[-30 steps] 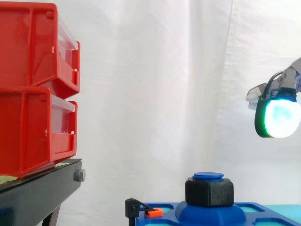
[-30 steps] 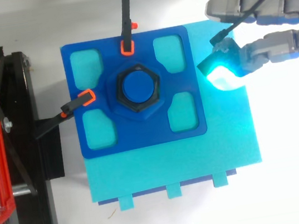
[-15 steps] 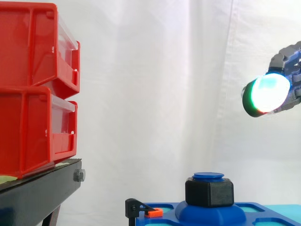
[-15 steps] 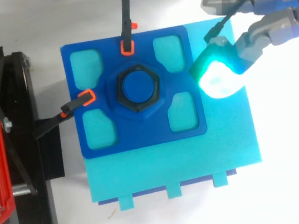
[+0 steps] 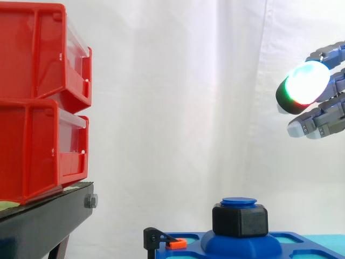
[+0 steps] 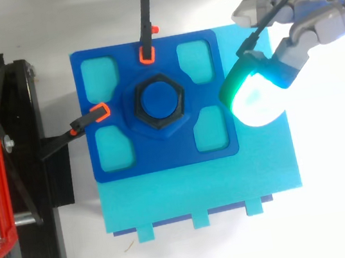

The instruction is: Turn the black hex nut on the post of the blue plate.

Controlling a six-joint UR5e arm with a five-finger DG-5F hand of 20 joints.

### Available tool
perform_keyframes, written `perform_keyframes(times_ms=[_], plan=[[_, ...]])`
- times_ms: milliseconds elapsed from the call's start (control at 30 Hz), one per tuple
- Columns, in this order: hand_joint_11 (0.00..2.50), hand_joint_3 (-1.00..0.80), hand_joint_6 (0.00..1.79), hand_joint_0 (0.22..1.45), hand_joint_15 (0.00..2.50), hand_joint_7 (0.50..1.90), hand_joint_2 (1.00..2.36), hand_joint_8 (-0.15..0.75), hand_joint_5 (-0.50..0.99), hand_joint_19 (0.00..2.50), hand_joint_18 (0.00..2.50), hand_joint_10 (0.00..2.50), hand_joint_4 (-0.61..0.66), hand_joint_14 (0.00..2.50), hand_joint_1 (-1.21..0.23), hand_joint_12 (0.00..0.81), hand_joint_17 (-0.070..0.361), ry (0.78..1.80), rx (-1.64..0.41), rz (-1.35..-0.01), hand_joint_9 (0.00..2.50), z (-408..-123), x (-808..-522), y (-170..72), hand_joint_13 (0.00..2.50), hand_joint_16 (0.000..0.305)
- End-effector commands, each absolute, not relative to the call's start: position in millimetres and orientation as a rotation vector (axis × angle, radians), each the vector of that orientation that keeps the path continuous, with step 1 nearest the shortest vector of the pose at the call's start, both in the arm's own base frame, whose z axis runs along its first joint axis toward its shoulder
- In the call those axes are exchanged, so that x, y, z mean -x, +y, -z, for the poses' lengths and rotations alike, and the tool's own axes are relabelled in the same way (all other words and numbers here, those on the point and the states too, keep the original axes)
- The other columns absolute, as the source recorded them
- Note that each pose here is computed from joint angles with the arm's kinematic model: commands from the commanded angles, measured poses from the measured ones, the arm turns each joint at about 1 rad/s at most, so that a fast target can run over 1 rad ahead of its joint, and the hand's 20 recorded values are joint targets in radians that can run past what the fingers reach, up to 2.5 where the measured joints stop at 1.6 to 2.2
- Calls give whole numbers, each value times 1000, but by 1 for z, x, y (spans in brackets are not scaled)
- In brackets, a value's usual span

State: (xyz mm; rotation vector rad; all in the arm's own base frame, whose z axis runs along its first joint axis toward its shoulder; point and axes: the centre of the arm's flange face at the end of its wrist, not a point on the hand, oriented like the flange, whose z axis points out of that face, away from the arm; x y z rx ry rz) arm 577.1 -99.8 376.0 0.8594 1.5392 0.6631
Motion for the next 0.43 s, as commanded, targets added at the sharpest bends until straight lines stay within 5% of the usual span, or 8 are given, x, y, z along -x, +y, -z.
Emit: perform_keyframes(times_ms=[0,400], plan=[[0,-500,501,445,0,635,1000,121,-260,60,0,0,-65,0,-439,332,132,1537,-864,-665,0,-376,-577,-100,0,59],[0,-500,501,449,0,645,1000,121,-266,65,0,0,-36,0,-414,336,130,1538,-864,-665,0,-375,-577,-100,0,58]])
